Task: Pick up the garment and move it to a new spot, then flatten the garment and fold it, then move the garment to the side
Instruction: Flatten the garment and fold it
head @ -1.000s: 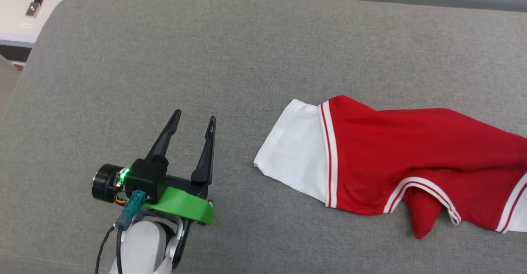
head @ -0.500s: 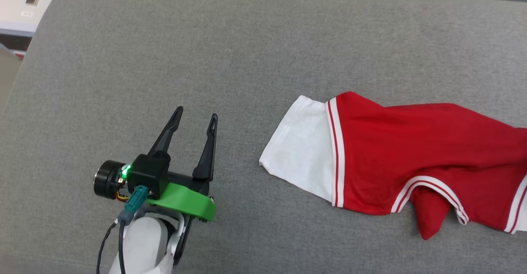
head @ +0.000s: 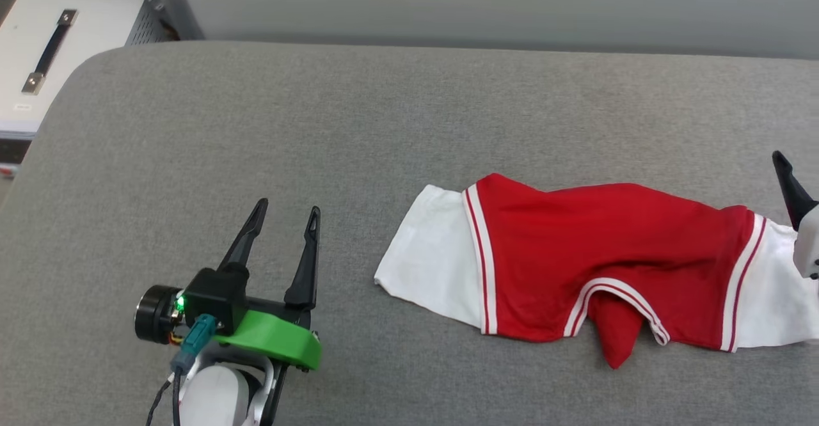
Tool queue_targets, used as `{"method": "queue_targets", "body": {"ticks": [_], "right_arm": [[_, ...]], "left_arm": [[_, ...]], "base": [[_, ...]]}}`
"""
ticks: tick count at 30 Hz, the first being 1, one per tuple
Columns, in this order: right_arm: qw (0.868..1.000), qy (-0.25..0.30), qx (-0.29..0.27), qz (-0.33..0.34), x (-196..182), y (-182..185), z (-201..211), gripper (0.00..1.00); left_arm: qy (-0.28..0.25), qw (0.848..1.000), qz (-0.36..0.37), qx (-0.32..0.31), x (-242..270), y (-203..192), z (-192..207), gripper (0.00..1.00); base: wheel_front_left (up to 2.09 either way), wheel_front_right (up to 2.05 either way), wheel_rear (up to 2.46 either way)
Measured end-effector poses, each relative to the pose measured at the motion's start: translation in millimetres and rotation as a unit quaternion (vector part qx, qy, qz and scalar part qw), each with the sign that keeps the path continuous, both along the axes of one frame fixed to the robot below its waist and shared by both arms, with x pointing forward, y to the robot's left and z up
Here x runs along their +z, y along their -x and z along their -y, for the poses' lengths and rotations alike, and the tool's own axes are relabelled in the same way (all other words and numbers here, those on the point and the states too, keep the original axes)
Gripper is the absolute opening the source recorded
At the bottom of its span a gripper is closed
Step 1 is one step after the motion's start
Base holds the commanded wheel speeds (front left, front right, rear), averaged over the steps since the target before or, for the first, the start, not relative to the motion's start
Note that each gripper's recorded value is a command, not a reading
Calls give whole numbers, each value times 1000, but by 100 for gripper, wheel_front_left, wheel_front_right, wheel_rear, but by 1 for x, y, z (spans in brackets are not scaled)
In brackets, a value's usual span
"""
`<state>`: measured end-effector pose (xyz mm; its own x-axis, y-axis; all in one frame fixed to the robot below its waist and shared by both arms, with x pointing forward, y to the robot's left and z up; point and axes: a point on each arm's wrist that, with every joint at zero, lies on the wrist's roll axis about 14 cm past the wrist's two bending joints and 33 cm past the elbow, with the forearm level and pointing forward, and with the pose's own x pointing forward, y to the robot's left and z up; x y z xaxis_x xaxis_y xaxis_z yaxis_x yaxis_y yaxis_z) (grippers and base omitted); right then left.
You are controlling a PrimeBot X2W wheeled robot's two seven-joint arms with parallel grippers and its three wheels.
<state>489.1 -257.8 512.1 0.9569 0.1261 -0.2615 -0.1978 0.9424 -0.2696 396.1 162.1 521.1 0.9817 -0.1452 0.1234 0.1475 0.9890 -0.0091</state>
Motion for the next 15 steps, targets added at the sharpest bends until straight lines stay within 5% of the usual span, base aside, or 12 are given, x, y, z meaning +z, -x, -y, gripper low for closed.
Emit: {"method": "queue_targets", "body": {"ticks": [5, 15], "right_arm": [[994, -62, -16, 91, 30, 26, -4, 100], [961, -171, -80, 204, 41, 92, -15, 100]], "left_arm": [[15, 1000, 14, -14, 10, 2, 11, 100], [45, 998, 2, -36, 4, 14, 30, 100]], "base": [[0, 0, 0], [0, 0, 0]]}}
